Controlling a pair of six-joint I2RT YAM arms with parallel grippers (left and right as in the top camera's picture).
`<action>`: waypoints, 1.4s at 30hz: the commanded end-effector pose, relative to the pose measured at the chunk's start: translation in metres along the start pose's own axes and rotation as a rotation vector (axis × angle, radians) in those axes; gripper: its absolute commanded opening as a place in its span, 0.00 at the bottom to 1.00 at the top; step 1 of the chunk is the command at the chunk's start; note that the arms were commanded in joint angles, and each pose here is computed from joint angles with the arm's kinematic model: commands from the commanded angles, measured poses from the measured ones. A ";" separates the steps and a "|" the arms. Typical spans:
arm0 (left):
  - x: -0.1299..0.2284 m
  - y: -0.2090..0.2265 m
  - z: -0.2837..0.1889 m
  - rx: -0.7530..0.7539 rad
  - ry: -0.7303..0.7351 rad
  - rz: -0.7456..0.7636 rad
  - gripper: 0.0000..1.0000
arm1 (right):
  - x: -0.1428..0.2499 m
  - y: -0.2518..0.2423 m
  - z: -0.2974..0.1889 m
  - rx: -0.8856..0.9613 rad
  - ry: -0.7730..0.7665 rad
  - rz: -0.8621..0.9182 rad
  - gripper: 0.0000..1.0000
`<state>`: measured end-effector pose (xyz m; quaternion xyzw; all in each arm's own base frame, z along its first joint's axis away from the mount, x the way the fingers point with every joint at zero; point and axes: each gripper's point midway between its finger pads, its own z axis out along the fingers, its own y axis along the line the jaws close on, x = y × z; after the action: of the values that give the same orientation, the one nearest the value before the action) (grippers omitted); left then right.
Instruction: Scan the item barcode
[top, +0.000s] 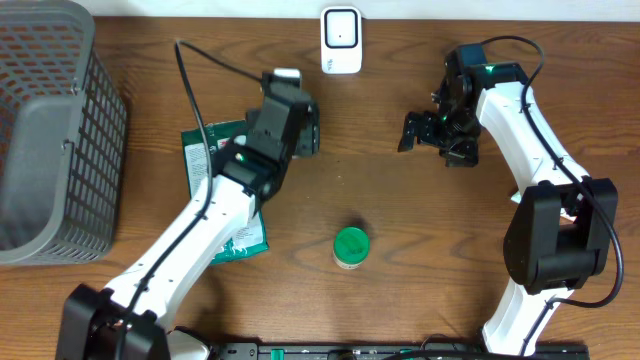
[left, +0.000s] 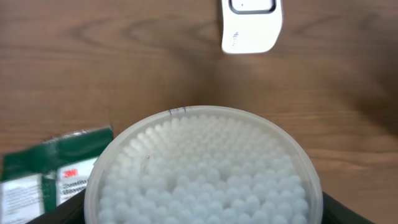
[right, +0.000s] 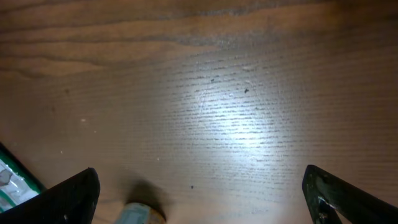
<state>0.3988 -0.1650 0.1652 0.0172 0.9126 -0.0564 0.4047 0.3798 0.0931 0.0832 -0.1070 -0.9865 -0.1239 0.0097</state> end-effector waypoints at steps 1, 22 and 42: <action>0.031 0.009 0.017 -0.022 0.008 -0.037 0.69 | 0.000 0.001 -0.003 0.003 -0.019 -0.021 0.99; 0.079 0.001 0.050 0.077 0.009 0.013 0.75 | -0.005 0.004 -0.003 -0.004 -0.039 -0.027 0.99; 0.090 0.005 0.050 0.062 0.053 0.022 0.88 | -0.006 0.004 -0.003 -0.005 -0.041 -0.028 0.99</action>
<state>0.3764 -0.1683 0.0660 0.0334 0.9195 -0.0862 0.3820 0.3873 0.0940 0.0834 -0.1051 -0.9863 -0.1273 -0.0056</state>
